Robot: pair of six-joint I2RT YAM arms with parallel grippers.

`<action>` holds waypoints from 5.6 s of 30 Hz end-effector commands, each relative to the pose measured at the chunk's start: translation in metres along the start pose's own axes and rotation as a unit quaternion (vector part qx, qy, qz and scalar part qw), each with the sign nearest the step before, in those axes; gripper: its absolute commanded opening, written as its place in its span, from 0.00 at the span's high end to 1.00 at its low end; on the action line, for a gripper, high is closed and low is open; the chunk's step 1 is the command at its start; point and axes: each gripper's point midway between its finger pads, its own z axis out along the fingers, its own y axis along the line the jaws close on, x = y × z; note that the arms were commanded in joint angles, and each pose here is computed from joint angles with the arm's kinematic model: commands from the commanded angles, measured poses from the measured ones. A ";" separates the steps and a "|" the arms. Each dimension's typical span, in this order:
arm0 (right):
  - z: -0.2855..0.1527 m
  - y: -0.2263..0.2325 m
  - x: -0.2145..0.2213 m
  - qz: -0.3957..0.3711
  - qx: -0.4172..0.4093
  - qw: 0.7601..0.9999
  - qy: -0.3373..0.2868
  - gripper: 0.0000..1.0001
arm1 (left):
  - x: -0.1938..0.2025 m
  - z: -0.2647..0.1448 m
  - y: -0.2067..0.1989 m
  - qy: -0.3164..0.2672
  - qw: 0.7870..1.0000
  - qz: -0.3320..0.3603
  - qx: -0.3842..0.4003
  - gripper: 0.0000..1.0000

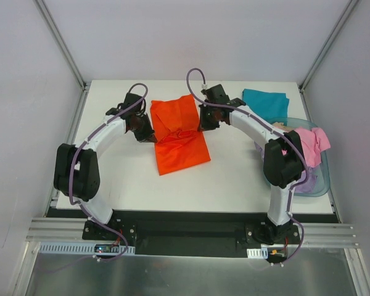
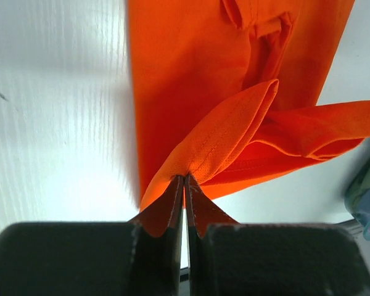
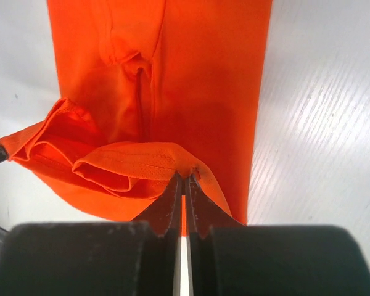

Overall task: Fold and stack the t-shirts
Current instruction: Fold the folded rectangular tshirt in 1/3 of the way, then grab one side of the 2/3 rectangular tshirt with both arms, then fold the long partially folded tshirt into a neat square

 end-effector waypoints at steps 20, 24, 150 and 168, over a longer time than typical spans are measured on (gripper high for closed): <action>0.053 -0.024 -0.042 0.011 0.030 0.999 -0.015 0.61 | -0.071 0.040 0.006 -0.039 0.997 0.053 -0.048 0.49; 0.028 -0.020 -0.046 0.004 0.033 0.999 -0.024 0.14 | -0.070 0.022 -0.001 -0.051 0.996 0.062 -0.033 0.24; 0.027 -0.013 0.126 -0.002 -0.062 0.993 0.103 0.97 | 0.085 0.047 0.060 0.048 0.999 0.001 0.016 1.00; -0.138 0.049 0.236 -0.021 -0.203 0.956 0.212 0.99 | 0.151 -0.100 0.042 -0.013 0.992 0.034 0.122 1.00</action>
